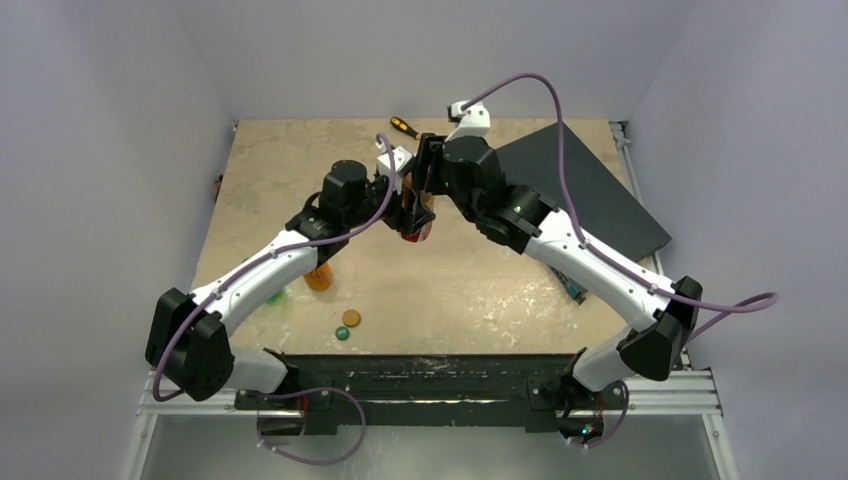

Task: Screw on the bottle caps
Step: Screw the bottle cap onto the plastic bottle.

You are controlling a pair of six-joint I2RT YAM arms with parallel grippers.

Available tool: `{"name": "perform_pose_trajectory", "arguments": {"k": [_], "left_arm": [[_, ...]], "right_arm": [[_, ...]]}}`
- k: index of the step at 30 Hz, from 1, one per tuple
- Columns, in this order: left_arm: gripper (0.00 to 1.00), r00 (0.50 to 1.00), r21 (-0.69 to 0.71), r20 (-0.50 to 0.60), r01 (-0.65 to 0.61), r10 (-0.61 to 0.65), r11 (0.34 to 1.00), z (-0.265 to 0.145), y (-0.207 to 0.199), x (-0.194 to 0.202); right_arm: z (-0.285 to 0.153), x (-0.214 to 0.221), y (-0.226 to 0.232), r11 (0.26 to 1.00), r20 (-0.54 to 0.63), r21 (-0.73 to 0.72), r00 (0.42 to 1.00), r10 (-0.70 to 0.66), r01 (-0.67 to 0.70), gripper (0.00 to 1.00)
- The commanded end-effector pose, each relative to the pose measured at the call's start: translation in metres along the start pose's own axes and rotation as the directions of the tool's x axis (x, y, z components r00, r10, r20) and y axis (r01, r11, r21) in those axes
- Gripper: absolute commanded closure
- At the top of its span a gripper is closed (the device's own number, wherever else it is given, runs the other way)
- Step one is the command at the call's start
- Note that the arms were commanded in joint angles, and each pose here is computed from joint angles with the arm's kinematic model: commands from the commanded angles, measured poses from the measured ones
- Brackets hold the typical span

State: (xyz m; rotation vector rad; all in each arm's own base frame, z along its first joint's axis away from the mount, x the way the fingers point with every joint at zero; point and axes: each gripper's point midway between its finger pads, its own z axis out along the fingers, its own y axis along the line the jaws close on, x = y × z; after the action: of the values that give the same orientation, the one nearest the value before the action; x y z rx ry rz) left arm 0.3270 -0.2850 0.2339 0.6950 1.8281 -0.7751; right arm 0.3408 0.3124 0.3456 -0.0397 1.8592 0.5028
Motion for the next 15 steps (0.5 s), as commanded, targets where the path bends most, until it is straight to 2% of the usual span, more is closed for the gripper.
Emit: {"name": "perform_pose_trajectory", "arguments": {"k": [1, 5, 12, 15], "left_arm": [[1.0, 0.996, 0.037, 0.081, -0.047, 0.044, 0.998, -0.007, -0.008, -0.024], [1.0, 0.995, 0.06, 0.086, -0.047, 0.042, 0.997, -0.01, -0.013, -0.026], [1.0, 0.995, 0.108, 0.091, -0.046, 0.037, 0.993, -0.011, -0.021, -0.028], [1.0, 0.995, 0.129, 0.095, -0.051, 0.039, 0.99, -0.013, -0.025, -0.03]], "right_arm": [[-0.017, -0.003, 0.02, 0.996, -0.033, -0.085, 0.999, -0.011, 0.008, 0.34], [-0.028, -0.005, 0.018, 0.99, -0.019, -0.137, 1.0, -0.016, 0.013, 0.24], [-0.069, -0.004, 0.027, 0.923, 0.042, -0.376, 0.997, -0.069, 0.079, 0.18], [-0.079, 0.001, 0.025, 0.902, 0.049, -0.417, 0.993, -0.104, 0.115, 0.17]]}}
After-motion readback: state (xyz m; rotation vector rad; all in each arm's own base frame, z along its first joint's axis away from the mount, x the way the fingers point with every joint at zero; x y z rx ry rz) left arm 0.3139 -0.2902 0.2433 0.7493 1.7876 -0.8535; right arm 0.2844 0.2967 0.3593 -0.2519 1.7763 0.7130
